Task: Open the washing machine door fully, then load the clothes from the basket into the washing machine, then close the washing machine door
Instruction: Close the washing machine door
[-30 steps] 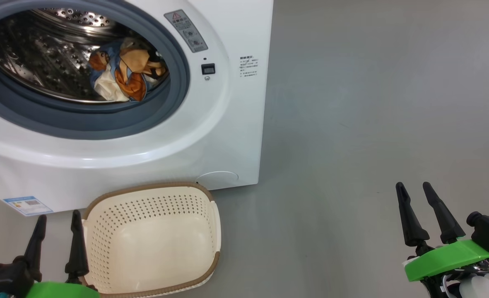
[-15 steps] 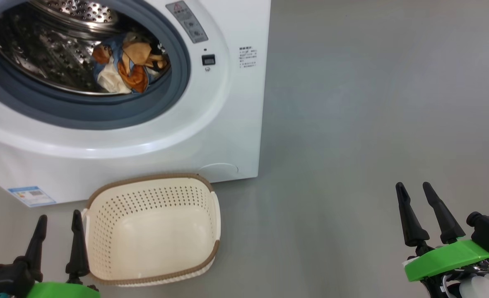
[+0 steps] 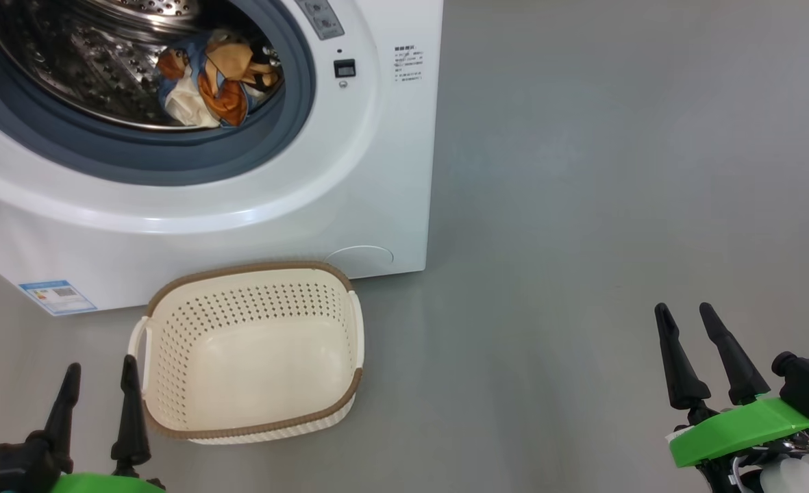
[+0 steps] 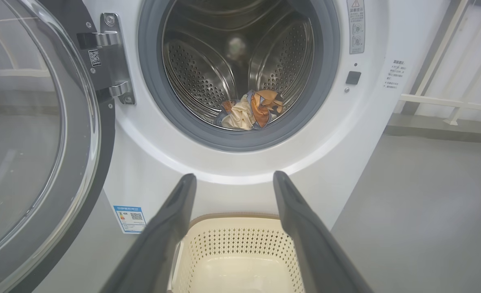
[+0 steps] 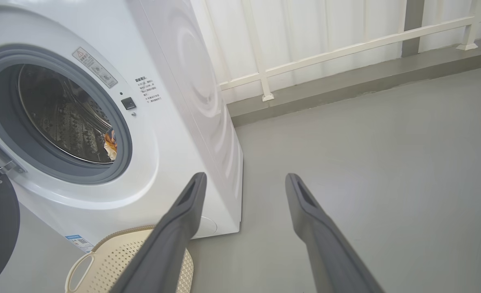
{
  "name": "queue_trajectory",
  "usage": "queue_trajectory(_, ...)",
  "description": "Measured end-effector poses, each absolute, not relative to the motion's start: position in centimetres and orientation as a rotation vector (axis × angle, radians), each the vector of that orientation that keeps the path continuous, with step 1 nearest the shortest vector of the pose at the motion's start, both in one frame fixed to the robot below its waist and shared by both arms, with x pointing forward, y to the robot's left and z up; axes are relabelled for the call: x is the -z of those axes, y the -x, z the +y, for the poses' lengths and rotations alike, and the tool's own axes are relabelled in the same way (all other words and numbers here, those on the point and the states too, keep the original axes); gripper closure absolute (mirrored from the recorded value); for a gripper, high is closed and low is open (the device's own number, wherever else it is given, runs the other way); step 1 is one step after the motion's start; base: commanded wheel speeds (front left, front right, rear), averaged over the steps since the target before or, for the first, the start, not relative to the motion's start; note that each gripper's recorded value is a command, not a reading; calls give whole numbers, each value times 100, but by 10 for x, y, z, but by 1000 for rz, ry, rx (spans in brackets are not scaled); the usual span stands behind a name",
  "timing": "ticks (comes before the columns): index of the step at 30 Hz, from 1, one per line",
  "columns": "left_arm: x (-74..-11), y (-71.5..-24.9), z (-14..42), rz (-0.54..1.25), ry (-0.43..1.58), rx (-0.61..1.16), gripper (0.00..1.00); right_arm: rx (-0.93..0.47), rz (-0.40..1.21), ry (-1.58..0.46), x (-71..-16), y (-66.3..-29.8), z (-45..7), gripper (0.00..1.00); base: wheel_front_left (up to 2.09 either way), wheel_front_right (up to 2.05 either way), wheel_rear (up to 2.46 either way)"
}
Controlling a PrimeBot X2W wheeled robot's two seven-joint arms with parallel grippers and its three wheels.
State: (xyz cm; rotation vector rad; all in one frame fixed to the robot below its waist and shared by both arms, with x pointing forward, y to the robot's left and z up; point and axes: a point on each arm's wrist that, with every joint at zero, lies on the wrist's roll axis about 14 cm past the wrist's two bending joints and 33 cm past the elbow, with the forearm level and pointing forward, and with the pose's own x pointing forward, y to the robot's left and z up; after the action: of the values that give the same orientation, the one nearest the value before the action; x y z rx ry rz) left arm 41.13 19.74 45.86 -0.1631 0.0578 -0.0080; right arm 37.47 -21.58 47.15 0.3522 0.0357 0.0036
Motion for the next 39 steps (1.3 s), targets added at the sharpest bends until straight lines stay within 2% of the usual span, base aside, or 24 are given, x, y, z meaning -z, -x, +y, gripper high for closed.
queue_trajectory(16, -465, -400, 216, 34, 181, -56, 0, -74, 49, -356, -469, -390, -193, 0, 0, 0, 0)
queue_trajectory(39, -472, -326, 310, -2, 198, -388, 0, -440, 96, -330, -465, -439, -77, 0, 0, 0, 0)
